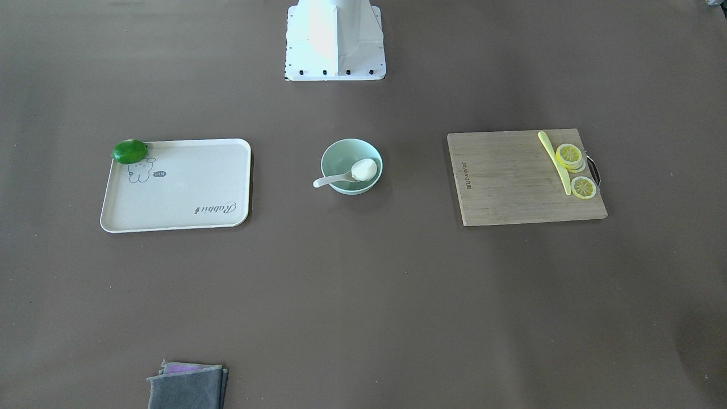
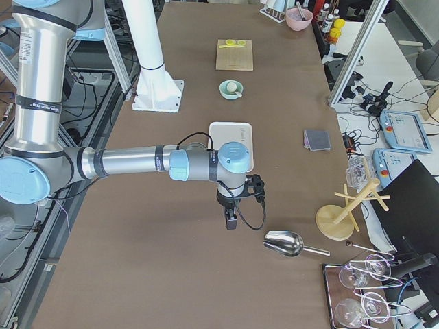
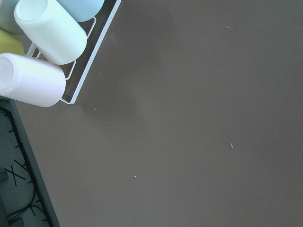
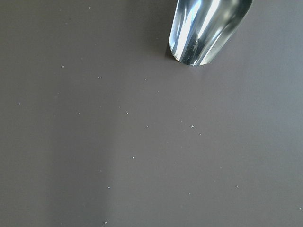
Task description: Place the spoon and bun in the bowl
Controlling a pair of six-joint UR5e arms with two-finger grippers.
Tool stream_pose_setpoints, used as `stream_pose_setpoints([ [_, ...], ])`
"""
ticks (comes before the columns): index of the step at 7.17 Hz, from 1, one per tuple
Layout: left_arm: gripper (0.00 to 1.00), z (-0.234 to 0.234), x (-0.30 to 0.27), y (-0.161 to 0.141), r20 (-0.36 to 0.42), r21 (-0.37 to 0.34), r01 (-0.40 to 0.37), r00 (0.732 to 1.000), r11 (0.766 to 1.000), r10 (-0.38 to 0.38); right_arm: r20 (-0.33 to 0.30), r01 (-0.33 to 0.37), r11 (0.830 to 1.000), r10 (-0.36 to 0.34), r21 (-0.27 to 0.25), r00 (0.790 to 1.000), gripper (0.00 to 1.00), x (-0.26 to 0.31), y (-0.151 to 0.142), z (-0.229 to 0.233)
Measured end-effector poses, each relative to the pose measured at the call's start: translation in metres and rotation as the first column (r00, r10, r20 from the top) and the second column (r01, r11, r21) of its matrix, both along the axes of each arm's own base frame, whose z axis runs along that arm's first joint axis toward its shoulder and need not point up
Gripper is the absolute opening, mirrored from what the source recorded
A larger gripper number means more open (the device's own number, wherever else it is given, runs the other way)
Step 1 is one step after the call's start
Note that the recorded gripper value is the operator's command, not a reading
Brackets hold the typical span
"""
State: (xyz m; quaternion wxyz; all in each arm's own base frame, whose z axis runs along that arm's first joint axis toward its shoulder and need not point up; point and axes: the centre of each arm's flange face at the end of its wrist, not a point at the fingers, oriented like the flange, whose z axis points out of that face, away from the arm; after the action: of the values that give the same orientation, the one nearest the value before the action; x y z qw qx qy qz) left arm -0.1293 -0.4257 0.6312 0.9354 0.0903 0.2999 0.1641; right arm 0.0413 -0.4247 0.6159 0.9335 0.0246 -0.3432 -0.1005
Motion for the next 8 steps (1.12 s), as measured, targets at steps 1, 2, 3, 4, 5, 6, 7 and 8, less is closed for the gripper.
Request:
stream_pose_setpoints([
  [1,1.0,-0.0004,0.0,0.0,0.0,0.001,0.0,1.0,1.0,0.0,0.001,0.001,1.0,-0.001,0.0,1.0,1.0,-0.0006,-0.0001,-0.0001],
  [2,1.0,-0.0004,0.0,0.0,0.0,0.001,0.0,1.0,1.0,0.0,0.003,0.003,1.0,-0.003,0.0,1.0,1.0,-0.0012,-0.0001,-0.0002],
  [3,1.0,-0.0006,0.0,0.0,0.0,0.001,0.0,1.0,1.0,0.0,0.003,0.004,1.0,-0.004,0.0,1.0,1.0,-0.002,-0.0001,-0.0002],
  [4,1.0,-0.0007,0.0,0.0,0.0,0.001,0.0,1.0,1.0,0.0,0.003,0.007,1.0,-0.007,0.0,1.0,1.0,-0.003,-0.0001,-0.0001],
  [5,1.0,0.0001,0.0001,0.0007,-0.001,-0.001,0.0,1.0,1.0,0.0,0.003,0.009,1.0,-0.009,0.0,1.0,1.0,-0.0039,-0.0002,-0.0001],
  [6,1.0,0.0017,0.0005,0.0024,-0.001,-0.003,0.0,1.0,1.0,0.0,0.003,0.011,1.0,-0.011,0.0,1.0,1.0,-0.0047,-0.0003,-0.0004],
  [7,1.0,0.0031,0.001,0.004,-0.002,-0.006,-0.001,1.0,1.0,0.001,0.004,0.012,1.0,-0.012,0.001,1.0,1.0,-0.0054,-0.0005,-0.0008],
  [8,1.0,0.0037,0.0014,0.0049,-0.003,-0.007,-0.001,1.0,1.0,0.001,0.004,0.013,1.0,-0.013,0.001,1.0,1.0,-0.0057,-0.0005,-0.0009],
])
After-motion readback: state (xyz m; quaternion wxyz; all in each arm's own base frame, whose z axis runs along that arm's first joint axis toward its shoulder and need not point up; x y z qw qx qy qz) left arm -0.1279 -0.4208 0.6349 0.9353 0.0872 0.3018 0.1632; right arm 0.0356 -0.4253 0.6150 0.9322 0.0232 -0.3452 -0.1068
